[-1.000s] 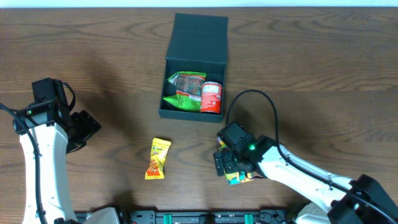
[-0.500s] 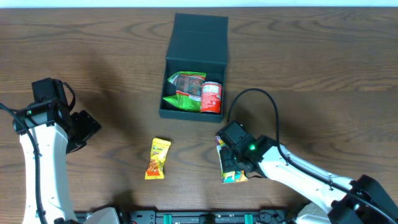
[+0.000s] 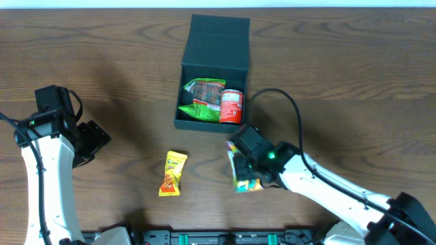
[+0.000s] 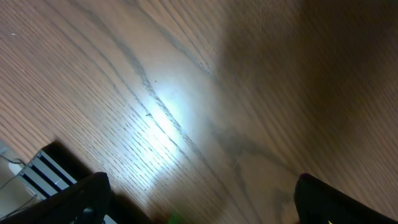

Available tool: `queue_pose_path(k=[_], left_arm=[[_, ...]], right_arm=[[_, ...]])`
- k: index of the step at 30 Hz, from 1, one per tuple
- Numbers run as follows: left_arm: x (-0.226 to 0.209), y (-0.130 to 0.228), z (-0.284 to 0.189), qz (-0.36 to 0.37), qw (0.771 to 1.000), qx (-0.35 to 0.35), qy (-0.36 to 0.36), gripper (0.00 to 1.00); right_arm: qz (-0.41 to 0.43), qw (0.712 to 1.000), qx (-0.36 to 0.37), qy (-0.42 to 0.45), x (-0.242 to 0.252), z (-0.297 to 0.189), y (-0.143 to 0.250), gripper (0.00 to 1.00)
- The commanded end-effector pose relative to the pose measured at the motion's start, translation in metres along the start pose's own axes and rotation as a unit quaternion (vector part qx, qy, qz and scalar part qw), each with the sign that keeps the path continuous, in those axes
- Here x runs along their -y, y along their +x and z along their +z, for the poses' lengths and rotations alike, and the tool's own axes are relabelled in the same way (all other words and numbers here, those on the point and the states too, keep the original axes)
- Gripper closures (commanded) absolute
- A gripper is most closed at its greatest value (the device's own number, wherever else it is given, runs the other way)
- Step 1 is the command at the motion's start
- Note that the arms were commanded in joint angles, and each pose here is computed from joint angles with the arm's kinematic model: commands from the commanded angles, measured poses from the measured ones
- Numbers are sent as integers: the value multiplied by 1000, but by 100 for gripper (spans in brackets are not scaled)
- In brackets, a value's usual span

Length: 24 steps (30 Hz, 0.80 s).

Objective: Pack container
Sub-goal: 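Lift the Pretzel pack and carry it into the black box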

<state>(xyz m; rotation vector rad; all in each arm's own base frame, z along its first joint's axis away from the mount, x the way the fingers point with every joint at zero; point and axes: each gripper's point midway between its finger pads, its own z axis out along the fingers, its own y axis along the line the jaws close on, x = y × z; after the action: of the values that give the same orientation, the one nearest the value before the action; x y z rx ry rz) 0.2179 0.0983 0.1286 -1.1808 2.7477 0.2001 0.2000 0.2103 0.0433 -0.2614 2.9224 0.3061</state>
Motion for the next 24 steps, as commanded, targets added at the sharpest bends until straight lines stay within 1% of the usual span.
queue_pose_path(k=[1,6,12,14,16,21,24], left_arm=[[-3,-1,1,-4,1000,1,-8,5],[-3,-1,1,-4,1000,1,-8,5],[-3,-1,1,-4,1000,1,-8,5],[-3,-1,1,-4,1000,1,-8,5],[-3,-1,1,-4,1000,1,-8,5],[-3,-1,1,-4,1000,1,-8,5],[-3,-1,1,-4,1000,1,-8,5]], right_arm=[[-22,999,34,-29,-29,-21,-24,46],[-28,994,84,-65,-59,-51,-57,46],[-9,982,167,-92,-71,-81,-107,46],[-1,976,190,-104,-72,-86,-120,46],[5,970,213,-115,-74,-90,-134,48],[33,957,251,-141,-78,-95,-160,48],[49,952,257,-159,-82,-89,-173,52]])
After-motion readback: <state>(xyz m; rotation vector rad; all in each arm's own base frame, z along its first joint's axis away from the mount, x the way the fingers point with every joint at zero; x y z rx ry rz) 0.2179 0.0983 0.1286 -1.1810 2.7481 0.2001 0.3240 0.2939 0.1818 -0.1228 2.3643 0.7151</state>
